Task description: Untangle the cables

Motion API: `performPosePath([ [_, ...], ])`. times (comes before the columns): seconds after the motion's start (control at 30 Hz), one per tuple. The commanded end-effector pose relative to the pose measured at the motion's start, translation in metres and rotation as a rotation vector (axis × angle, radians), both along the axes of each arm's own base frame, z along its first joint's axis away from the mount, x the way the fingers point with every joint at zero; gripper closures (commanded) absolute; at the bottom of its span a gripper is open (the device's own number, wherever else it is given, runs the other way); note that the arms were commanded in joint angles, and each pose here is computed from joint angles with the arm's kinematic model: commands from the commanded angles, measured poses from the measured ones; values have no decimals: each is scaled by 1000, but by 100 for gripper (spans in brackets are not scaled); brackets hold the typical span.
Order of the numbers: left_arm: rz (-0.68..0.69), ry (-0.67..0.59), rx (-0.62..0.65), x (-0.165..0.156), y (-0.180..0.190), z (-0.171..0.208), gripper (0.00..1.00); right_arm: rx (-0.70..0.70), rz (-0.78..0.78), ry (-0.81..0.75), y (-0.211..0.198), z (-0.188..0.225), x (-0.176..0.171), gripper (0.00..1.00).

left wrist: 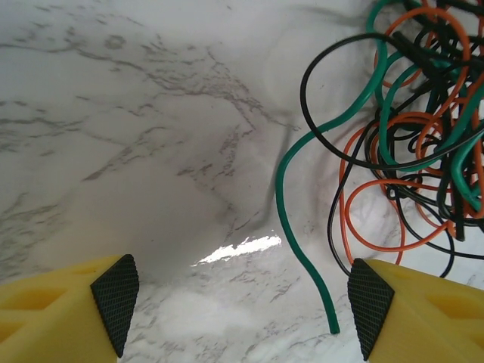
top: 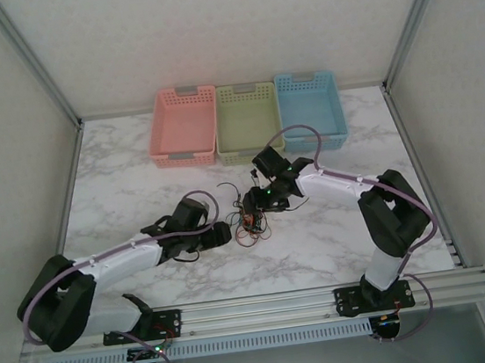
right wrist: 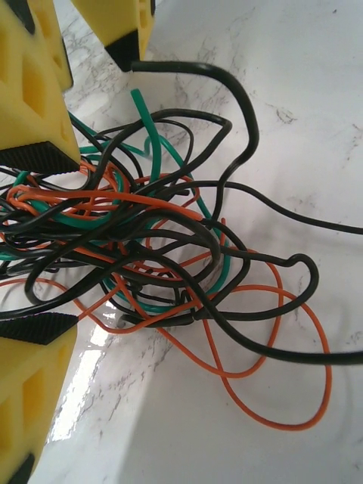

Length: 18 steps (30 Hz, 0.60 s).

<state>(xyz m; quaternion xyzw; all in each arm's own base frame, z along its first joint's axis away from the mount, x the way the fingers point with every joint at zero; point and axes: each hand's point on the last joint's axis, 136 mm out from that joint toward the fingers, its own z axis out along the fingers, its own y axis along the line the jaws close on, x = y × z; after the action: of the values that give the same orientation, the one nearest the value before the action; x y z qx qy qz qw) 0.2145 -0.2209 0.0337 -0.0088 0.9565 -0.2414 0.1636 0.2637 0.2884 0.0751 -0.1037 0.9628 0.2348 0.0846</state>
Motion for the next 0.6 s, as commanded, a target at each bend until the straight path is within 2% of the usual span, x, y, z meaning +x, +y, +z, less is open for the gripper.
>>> performPosePath([
  [0.0,-29,-30,-23,6,-16,3,25,-10,14,-63,-3,21,2,45],
  [0.1,-44,-24,-8,5,-20,-3,28,-2,15,-81,-5,28,1,45],
  [0.2,-51,-18,4,5,-22,-9,37,-1,13,-103,-9,37,0,45],
  [0.47,-55,-15,9,4,-22,-12,81,-3,2,-144,-15,53,1,45],
  [0.57,-56,-31,-3,4,-22,-4,90,-1,1,-153,-15,57,1,45],
])
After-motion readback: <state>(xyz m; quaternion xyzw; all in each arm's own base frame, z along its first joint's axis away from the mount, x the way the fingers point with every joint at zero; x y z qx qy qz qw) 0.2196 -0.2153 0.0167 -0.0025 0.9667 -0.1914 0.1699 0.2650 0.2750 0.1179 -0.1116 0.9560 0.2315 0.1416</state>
